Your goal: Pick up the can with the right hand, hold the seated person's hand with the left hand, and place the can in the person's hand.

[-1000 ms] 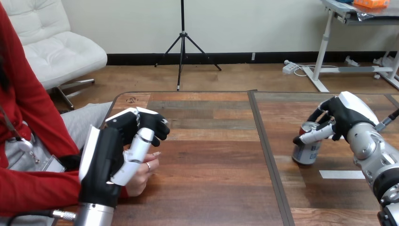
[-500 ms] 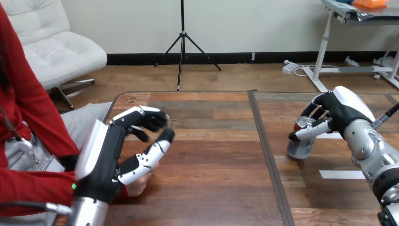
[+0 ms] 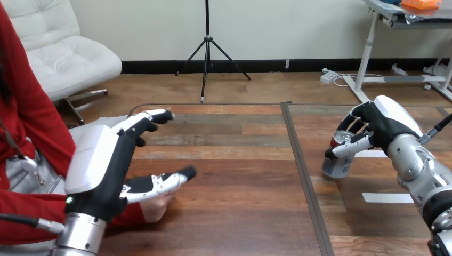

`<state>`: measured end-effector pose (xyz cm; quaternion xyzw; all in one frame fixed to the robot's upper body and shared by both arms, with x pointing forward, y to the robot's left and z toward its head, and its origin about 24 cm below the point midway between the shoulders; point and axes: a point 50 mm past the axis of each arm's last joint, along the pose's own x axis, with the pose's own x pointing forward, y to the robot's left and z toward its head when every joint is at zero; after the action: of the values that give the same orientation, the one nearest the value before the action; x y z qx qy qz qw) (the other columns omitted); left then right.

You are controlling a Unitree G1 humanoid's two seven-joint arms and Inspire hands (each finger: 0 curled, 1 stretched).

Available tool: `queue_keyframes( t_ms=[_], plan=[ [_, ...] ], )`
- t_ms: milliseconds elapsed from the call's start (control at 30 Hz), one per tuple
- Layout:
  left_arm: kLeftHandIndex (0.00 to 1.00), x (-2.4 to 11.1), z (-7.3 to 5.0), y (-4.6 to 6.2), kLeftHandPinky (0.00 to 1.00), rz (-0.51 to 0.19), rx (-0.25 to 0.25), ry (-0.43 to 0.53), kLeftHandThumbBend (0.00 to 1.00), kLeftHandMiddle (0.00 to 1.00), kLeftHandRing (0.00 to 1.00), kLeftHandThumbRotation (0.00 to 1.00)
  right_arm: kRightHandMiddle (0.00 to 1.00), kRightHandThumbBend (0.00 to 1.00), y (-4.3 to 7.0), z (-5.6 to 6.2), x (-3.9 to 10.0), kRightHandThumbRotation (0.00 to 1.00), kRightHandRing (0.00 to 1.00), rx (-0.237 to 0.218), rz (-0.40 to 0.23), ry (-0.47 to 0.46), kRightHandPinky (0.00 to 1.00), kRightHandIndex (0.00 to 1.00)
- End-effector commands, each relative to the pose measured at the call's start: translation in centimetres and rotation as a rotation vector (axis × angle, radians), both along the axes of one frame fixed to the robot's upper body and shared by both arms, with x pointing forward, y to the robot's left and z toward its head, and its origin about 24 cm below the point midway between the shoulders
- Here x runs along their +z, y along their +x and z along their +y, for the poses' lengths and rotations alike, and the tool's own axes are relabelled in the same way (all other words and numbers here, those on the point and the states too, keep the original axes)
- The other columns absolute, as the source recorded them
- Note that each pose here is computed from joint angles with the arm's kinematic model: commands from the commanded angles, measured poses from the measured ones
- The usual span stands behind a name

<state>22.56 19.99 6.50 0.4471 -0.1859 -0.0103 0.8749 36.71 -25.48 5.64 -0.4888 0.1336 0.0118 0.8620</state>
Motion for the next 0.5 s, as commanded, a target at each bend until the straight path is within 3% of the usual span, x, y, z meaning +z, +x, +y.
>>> queue_keyframes(
  t_ms=[0, 467],
  plan=[
    [0.75, 2.02, -0.42, 1.08, 0.57, -0.077, -0.019, 0.071, 0.98, 0.76, 0.72, 0.3, 0.47, 0.79, 2.45, 1.16, 5.46, 0.0, 0.42, 0.058, -0.197, -0.008, 0.38, 0.47],
    [0.8, 1.68, -0.33, 1.28, 0.67, -0.005, -0.035, 0.202, 1.0, 0.81, 0.78, 0.33, 0.49, 0.78, 2.67, 1.41, 5.82, 0.0, 0.43, 0.065, -0.194, -0.013, 0.41, 0.48]
  ],
)
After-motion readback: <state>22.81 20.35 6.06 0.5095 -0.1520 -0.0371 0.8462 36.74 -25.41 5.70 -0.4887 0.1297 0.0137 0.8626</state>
